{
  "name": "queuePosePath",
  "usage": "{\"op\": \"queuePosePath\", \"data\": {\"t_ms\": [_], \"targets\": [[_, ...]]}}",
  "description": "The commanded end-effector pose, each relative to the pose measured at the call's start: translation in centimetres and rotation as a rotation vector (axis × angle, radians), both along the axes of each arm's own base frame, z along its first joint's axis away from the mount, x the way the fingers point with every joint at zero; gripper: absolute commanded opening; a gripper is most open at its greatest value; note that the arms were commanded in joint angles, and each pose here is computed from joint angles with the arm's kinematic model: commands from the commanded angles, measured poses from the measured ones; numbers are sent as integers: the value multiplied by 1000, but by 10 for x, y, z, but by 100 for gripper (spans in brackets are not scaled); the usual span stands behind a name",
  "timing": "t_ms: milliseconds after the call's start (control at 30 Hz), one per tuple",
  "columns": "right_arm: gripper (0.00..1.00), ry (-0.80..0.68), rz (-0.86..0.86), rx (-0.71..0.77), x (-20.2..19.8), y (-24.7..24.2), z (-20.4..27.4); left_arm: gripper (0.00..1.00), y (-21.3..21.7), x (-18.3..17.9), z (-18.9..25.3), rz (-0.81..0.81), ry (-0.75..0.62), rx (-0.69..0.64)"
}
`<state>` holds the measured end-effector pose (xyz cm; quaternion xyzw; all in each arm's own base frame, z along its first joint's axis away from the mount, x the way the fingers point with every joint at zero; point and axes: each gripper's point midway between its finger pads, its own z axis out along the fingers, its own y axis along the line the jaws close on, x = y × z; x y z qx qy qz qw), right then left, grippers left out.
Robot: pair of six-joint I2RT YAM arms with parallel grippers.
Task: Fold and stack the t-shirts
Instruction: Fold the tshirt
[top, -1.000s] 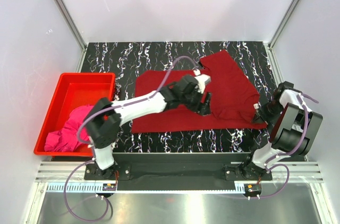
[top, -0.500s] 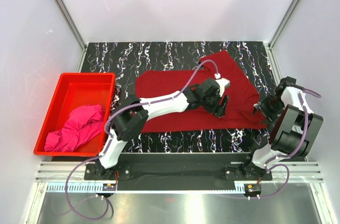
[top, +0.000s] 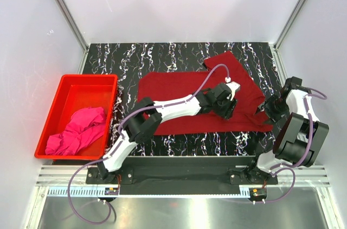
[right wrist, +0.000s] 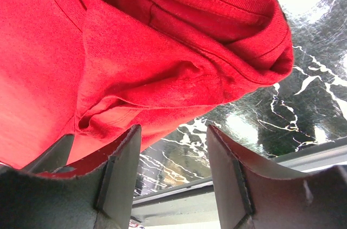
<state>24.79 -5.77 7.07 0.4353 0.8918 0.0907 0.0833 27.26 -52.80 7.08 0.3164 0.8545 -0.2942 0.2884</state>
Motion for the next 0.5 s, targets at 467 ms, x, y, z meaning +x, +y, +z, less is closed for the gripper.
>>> {"op": "queuePosePath", "data": {"t_ms": [467], "targets": [[58, 42, -56, 19, -7, 5, -7, 43, -24, 5, 4, -21, -15, -38]]}}
